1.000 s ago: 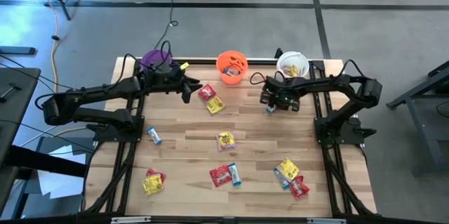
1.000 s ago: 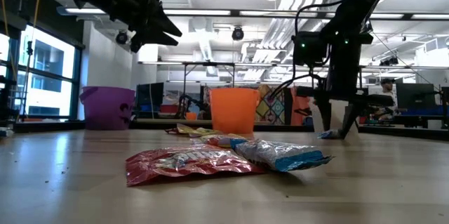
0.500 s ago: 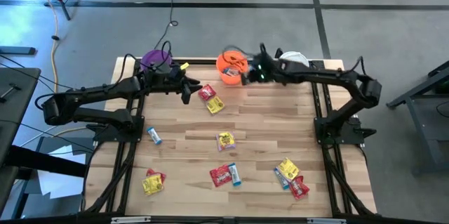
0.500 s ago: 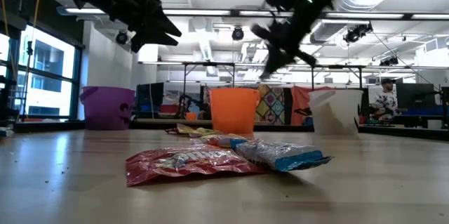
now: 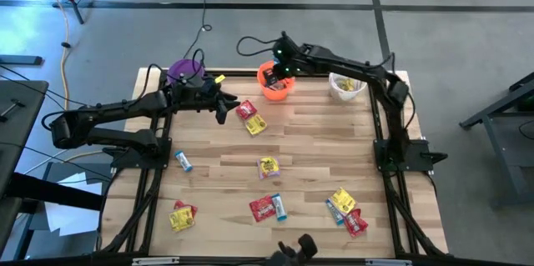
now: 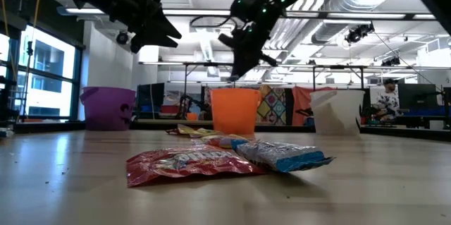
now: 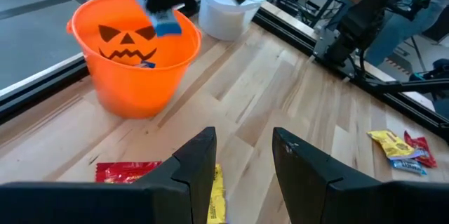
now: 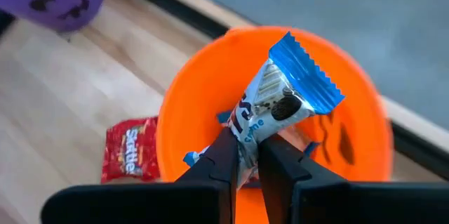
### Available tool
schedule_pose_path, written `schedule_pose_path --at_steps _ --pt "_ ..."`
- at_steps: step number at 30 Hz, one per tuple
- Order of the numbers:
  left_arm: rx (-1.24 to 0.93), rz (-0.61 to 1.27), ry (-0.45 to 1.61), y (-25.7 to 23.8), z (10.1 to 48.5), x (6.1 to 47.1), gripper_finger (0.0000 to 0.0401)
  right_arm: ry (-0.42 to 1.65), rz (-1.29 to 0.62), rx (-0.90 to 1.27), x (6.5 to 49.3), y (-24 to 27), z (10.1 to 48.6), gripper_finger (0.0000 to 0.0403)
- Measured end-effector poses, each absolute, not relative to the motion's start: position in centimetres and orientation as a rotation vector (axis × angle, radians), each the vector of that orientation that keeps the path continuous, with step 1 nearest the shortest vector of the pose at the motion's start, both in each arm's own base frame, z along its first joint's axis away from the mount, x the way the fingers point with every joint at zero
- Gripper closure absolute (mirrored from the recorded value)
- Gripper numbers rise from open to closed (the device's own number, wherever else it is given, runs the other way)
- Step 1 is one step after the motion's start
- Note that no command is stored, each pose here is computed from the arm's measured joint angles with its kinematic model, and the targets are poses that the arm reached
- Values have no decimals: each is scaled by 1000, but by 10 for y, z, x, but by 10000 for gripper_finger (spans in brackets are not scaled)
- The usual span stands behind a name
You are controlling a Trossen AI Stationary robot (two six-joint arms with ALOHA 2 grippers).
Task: Organize candy in baskets
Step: Put the white chocolate into the orange bucket, then put the yellow candy into the white bucket
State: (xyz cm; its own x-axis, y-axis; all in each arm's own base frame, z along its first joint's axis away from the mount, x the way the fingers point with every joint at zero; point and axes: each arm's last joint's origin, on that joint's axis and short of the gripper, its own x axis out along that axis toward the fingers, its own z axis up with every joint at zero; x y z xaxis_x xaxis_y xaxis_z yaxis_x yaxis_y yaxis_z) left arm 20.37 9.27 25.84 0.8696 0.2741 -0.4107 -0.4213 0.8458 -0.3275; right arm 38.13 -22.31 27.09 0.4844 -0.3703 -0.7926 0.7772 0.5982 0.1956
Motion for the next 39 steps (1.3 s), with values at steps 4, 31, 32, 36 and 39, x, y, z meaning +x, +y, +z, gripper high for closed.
schedule_pose_path --at_steps 4,31,32,36,39 --pt "-423 369 361 92 258 204 272 867 -753 610 390 -228 261 356" --pt "-367 292 389 69 268 193 272 974 -603 445 417 -98 307 385" --pt "-362 292 397 68 268 192 272 992 -584 442 418 -87 306 386" --pt "-335 286 408 65 270 185 272 1058 -485 460 420 -48 289 400" --pt "-324 284 414 64 272 181 272 1102 -411 535 417 -26 263 401"
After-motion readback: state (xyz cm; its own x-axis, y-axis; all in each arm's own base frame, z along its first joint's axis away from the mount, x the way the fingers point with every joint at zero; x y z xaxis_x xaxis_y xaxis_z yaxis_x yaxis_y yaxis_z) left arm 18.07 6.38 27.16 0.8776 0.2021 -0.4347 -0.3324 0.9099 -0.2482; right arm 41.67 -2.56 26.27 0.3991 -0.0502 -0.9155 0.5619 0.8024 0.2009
